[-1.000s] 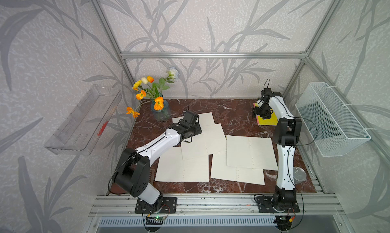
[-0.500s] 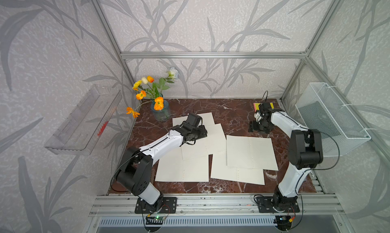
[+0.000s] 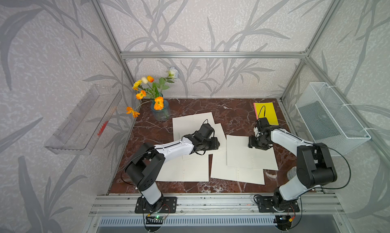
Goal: Close the notebook
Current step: Close the notebook at the center of the board.
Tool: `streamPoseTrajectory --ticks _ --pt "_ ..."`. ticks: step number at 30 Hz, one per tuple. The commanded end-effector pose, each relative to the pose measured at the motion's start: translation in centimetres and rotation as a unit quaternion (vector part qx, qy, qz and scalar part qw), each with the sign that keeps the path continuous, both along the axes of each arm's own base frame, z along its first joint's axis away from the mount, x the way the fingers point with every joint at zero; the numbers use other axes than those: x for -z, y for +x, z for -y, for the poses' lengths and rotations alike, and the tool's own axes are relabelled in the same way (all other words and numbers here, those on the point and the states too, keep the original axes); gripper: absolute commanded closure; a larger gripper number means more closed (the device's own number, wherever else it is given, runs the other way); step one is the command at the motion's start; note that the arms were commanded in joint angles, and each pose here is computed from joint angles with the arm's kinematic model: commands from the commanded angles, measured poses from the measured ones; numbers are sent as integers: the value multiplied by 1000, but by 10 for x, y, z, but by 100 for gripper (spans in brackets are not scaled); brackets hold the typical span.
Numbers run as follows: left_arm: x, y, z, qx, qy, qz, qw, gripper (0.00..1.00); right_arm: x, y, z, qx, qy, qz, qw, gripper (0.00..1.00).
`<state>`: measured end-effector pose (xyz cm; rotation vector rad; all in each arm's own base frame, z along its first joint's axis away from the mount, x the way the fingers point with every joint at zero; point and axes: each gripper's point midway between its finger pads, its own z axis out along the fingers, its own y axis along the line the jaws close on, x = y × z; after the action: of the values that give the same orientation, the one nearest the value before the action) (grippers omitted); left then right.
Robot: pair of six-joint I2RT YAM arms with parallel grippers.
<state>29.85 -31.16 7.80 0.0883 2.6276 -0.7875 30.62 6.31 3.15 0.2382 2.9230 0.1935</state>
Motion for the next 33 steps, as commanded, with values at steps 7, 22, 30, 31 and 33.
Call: streamPoseTrajectory --ticks 7,22,30,31,33 --pt "15 -9 37 40 0 -11 999 46 -5 0 3 13 -2 28 1000 37" --pt "27 -18 63 67 1 -30 997 48 -1 1 2 4 -2 26 1000 37" --pt "36 -23 74 78 -1 -40 996 50 0 1 2 3 -3 26 1000 37" --pt "38 -24 75 79 -1 -42 996 50 0 1 2 3 -3 25 1000 37" --pt "39 -26 79 83 -5 -45 996 51 1 0 2 2 -2 23 1000 37"
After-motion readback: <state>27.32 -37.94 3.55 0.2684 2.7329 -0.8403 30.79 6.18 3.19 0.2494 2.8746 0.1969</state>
